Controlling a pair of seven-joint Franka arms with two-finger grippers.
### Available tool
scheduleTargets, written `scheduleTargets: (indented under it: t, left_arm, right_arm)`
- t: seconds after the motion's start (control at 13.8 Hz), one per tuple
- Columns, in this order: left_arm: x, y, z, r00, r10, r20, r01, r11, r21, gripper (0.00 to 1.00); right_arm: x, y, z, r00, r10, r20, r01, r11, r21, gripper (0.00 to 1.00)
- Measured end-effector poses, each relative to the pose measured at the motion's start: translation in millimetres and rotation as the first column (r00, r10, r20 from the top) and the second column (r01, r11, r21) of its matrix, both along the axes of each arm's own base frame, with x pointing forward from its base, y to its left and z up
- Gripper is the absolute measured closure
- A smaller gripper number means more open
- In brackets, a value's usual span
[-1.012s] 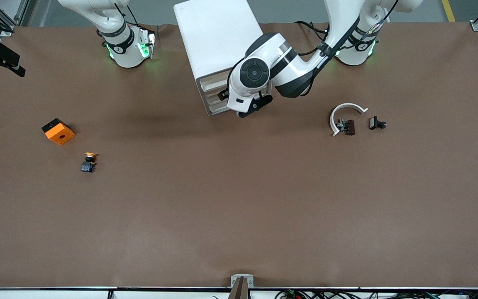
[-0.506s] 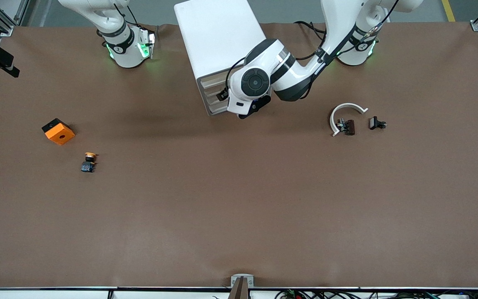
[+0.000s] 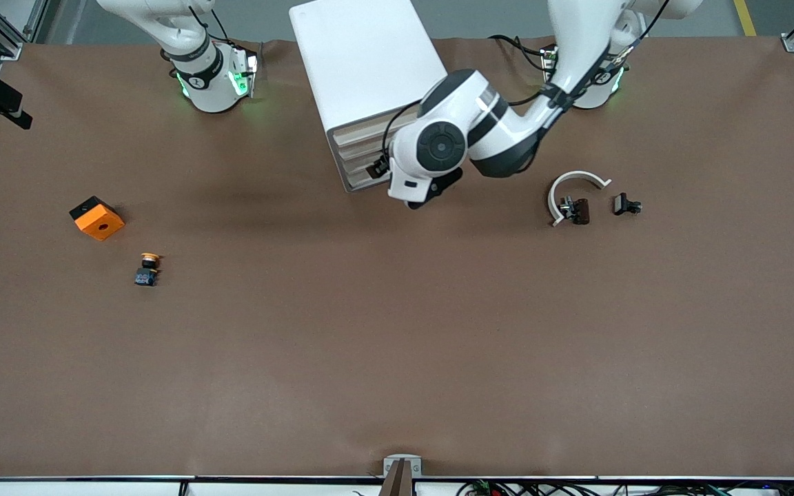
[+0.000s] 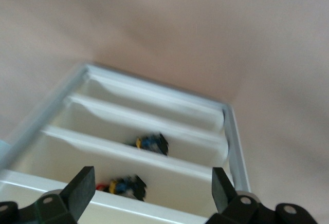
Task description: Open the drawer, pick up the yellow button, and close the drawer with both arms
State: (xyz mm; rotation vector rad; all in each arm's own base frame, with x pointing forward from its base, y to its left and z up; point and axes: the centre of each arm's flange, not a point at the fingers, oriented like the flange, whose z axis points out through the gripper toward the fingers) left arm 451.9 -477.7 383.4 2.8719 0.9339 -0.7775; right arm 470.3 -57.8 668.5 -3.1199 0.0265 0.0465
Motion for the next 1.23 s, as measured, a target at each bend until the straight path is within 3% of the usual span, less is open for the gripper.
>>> scheduleTargets:
  t: [0.29, 0.65, 1.23]
  left_arm:
    - [36, 60, 76, 0.996, -0.001, 0.092, -0.004, 0.999, 0.051, 0.00]
    - [52, 167, 153, 0.980, -0.158, 0.119, 0.155, 0.987, 0.035, 0.00]
    - [64, 302, 195, 0.890, -0.422, 0.174, 0.430, 0.903, -0.009, 0.00]
  right_arm:
    - [0, 1, 0, 1.000, 0.001, 0.002, -0.001, 1.000, 0.000, 0.00]
    - [0, 1, 0, 1.000, 0.002, 0.002, -0.002, 1.000, 0.001, 0.00]
    - [0, 2, 1, 1.000, 0.003, 0.009, -0.003, 1.000, 0.000, 0.00]
